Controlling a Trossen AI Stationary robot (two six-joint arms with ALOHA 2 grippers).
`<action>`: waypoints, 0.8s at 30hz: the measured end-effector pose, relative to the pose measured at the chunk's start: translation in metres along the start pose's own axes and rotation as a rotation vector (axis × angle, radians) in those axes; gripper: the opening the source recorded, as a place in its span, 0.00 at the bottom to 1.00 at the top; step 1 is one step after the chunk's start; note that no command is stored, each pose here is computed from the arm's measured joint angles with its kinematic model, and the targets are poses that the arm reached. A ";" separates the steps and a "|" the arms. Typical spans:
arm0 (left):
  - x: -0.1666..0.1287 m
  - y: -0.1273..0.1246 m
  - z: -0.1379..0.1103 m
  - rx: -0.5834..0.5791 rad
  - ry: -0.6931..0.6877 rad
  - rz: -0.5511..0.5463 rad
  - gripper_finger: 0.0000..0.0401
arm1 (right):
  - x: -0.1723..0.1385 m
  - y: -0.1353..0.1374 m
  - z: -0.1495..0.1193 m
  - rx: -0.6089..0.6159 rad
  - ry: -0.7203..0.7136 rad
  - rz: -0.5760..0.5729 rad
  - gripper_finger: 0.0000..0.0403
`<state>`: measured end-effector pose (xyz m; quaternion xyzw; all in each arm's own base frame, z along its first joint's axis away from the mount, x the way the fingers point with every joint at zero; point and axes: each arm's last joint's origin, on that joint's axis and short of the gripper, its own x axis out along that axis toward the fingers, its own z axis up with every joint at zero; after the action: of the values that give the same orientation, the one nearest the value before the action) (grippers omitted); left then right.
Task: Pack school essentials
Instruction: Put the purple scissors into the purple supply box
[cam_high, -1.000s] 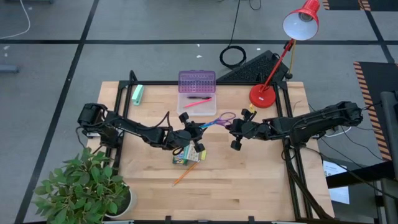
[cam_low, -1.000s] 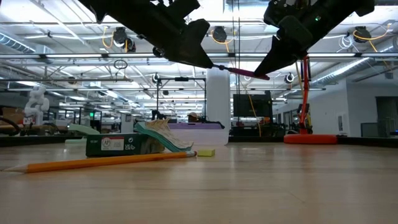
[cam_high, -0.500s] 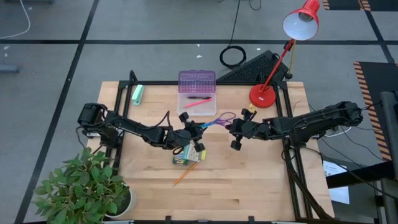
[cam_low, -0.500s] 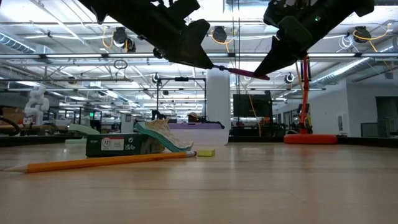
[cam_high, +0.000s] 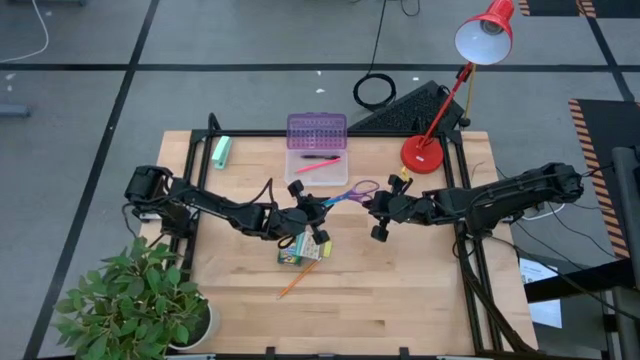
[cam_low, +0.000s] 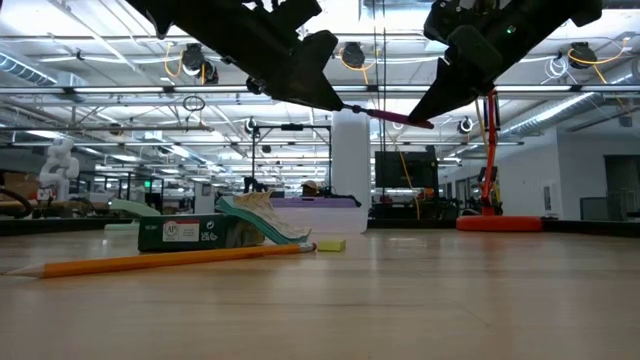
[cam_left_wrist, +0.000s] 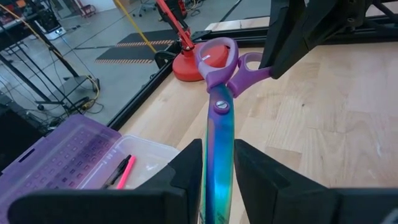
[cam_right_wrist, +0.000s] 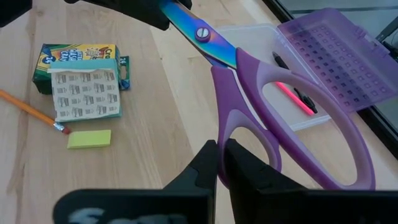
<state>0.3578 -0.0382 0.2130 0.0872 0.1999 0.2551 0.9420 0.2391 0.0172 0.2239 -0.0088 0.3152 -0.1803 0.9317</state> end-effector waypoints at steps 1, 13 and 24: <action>0.000 0.000 0.000 0.000 0.000 0.000 0.23 | 0.000 0.000 0.000 0.000 0.000 0.000 0.03; 0.000 -0.001 0.000 0.012 0.001 -0.021 0.13 | 0.000 0.000 0.000 -0.009 0.004 -0.002 0.03; 0.000 0.000 0.000 -0.001 -0.001 -0.005 0.19 | 0.000 0.000 0.000 -0.009 -0.003 0.000 0.03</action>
<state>0.3579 -0.0384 0.2130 0.0864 0.1996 0.2526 0.9428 0.2393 0.0172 0.2241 -0.0133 0.3148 -0.1787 0.9321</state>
